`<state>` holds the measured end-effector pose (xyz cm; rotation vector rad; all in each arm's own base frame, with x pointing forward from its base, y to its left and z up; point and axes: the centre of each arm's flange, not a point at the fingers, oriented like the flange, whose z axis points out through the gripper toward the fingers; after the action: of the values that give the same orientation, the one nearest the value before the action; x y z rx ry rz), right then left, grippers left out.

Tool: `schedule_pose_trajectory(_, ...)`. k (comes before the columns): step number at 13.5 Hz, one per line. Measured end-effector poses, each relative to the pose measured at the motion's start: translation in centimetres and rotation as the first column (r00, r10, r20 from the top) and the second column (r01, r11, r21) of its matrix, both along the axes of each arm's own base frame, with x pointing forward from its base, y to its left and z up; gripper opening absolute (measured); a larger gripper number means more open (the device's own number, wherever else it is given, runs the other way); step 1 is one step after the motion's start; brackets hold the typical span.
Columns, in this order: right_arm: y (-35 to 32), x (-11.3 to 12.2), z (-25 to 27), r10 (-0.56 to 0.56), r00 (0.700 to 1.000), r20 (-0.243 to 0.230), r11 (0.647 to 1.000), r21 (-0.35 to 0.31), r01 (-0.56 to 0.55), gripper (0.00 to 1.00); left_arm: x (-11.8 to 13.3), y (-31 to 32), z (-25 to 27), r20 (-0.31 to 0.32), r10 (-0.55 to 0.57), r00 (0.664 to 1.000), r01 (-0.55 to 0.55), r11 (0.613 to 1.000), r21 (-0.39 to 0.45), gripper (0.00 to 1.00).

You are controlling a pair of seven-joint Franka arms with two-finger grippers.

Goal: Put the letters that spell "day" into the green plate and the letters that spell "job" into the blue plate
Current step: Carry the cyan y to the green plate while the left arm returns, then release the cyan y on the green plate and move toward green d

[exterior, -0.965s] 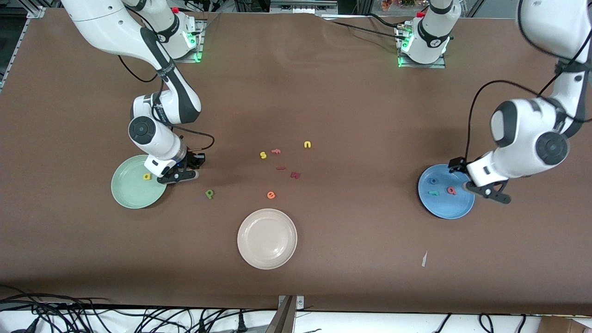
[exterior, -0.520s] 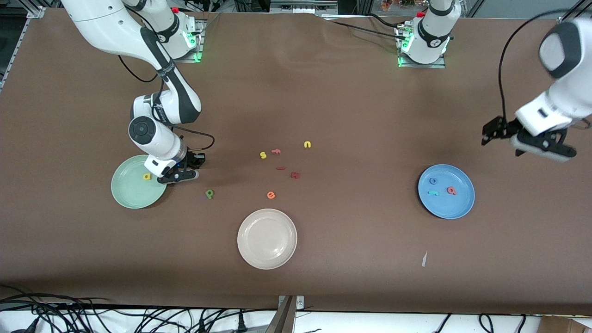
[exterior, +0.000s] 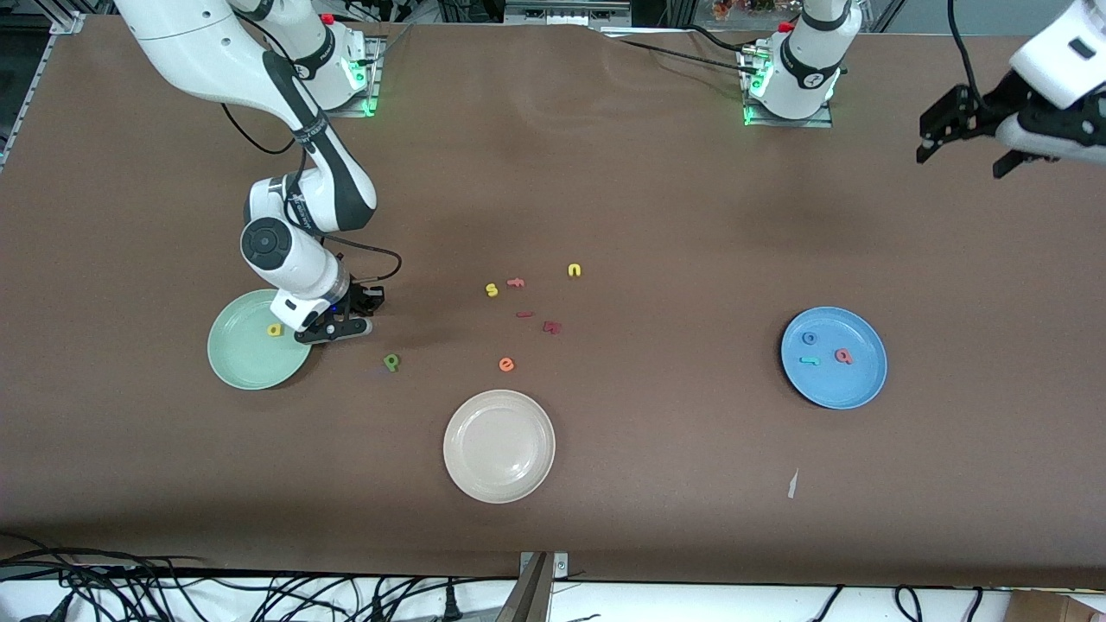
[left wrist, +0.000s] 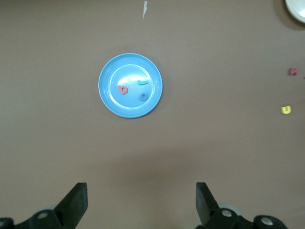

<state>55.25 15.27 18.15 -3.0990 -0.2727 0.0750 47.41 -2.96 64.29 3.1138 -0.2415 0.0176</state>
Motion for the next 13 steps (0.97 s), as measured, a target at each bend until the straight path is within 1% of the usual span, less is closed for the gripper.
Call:
schedule_pose_trajectory(2,0.1,1.2,1.4,-0.001,0.999,-0.049,1.000,-0.011,0.001,0.10,-0.5,-0.5,2.2,-0.010,0.054,0.998,-0.054,0.999,0.002,1.00)
schedule_pose_trajectory(3,-0.2,2.1,2.6,-0.008,0.997,-0.073,1.000,-0.019,0.007,0.10,-0.3,-0.6,2.5,-0.014,0.070,0.997,-0.070,0.998,0.002,1.00)
schedule_pose_trajectory(5,-1.7,3.7,4.8,-0.021,0.995,-0.101,0.999,-0.035,0.018,0.10,1.2,-0.5,2.1,-0.022,0.086,0.996,-0.086,0.996,-0.001,1.00)
schedule_pose_trajectory(7,-4.1,4.8,6.2,-0.023,0.994,-0.105,0.999,-0.048,0.018,0.10,3.7,-0.3,1.8,-0.024,0.092,0.995,-0.092,0.996,-0.007,1.00)
schedule_pose_trajectory(9,-6.9,5.7,6.8,-0.044,0.995,-0.092,0.997,-0.063,0.038,0.10,5.5,-0.3,1.4,-0.027,0.092,0.995,-0.092,0.996,-0.011,1.00)
schedule_pose_trajectory(11,-9.4,6.0,6.9,-0.057,0.994,-0.089,0.996,-0.073,0.050,0.10,6.1,-0.3,1.1,-0.033,0.092,0.995,-0.092,0.996,-0.012,1.00)
schedule_pose_trajectory(13,-11.6,6.2,6.4,-0.057,0.994,-0.097,0.996,-0.073,0.050,0.10,6.2,-0.1,1.2,-0.034,0.097,0.995,-0.098,0.995,-0.013,1.00)
